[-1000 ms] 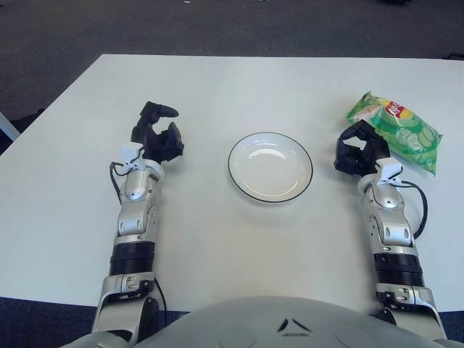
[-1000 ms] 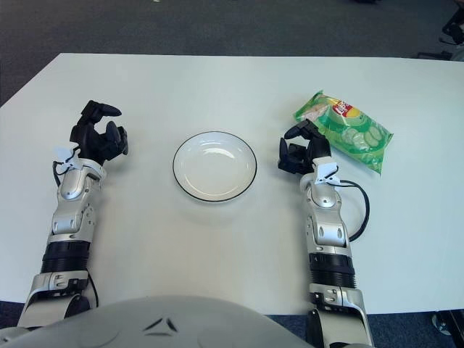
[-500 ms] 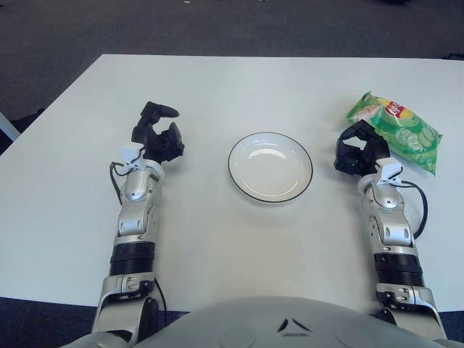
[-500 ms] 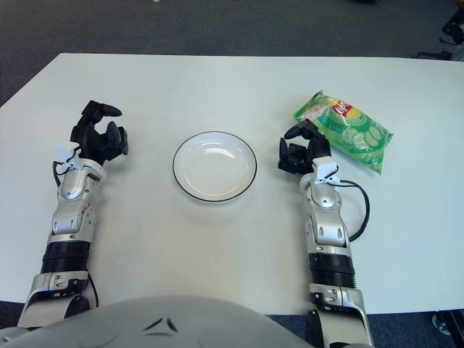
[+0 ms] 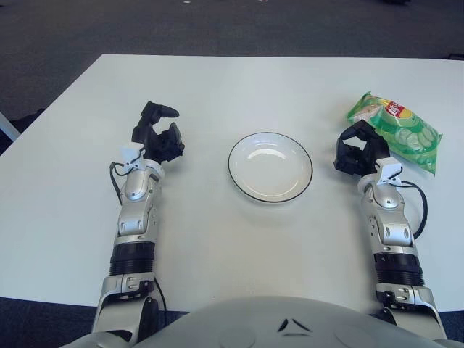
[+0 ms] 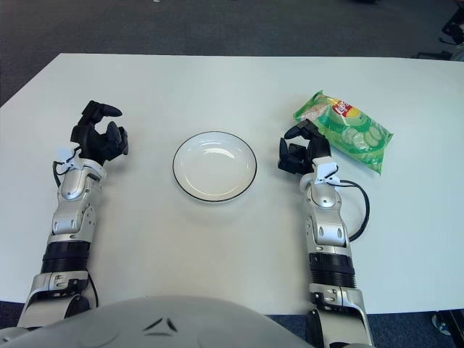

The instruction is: Put the snack into the plate.

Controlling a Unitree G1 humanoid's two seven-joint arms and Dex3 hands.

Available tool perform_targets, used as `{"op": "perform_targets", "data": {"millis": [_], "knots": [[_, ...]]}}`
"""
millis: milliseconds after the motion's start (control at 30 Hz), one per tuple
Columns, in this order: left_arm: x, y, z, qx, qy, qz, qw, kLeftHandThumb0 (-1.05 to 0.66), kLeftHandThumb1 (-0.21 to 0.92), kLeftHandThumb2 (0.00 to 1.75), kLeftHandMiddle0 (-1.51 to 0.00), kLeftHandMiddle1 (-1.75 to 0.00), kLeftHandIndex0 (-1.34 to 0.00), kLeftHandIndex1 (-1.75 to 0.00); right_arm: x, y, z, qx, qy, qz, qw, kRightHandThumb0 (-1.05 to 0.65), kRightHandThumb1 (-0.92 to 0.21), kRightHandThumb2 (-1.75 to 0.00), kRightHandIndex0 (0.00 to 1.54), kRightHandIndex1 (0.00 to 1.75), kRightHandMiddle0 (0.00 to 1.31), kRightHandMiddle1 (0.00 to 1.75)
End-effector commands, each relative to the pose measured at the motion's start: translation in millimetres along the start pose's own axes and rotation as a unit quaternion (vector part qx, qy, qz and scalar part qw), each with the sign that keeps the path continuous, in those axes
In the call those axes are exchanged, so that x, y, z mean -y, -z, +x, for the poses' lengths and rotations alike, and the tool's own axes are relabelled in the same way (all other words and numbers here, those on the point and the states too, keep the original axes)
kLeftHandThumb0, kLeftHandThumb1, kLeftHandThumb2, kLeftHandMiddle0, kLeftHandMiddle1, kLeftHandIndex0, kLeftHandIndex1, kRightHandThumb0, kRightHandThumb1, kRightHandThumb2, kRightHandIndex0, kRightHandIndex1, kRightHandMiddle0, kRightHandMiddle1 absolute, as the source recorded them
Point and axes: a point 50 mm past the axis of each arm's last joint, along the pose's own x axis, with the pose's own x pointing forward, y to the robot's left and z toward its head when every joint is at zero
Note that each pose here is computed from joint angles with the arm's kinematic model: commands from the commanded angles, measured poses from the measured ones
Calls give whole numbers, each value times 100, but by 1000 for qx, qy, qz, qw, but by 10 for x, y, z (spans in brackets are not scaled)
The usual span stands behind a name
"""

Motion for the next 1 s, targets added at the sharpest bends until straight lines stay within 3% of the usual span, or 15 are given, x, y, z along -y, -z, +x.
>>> {"op": "perform_targets", "data": {"millis": [0,300,500,600,733,967], "knots": [[-81,513,-472,-115,-30,-8,993,-41,53,105,-135,-175,-44,-175,-25,371,-264,-82,9,21,996,-47,-36,-126,125,175,58,175],[-89,505,-476,-114,-35,-5,993,-41,53,105,-137,-175,-44,-175,-58,76,-275,-36,7,35,999,-47,-35,-128,124,175,59,175],[-95,505,-473,-115,-35,-7,993,-41,54,104,-135,-175,-43,-175,2,-46,-268,14,-14,3,1000,-48,-33,-130,123,175,60,175],[-96,505,-474,-114,-33,-7,993,-41,54,104,-134,-175,-43,-175,106,-214,-256,49,-37,-38,997,-47,-35,-127,122,175,58,175],[-89,513,-468,-115,-33,-8,993,-41,55,103,-133,-175,-43,-175,139,-293,-242,74,-50,-78,993,-46,-37,-125,120,175,56,175],[-73,537,-455,-117,-35,-10,992,-41,55,102,-133,-175,-42,-175,216,-672,-172,180,-55,-211,959,-44,-45,-114,110,175,50,175]]}}
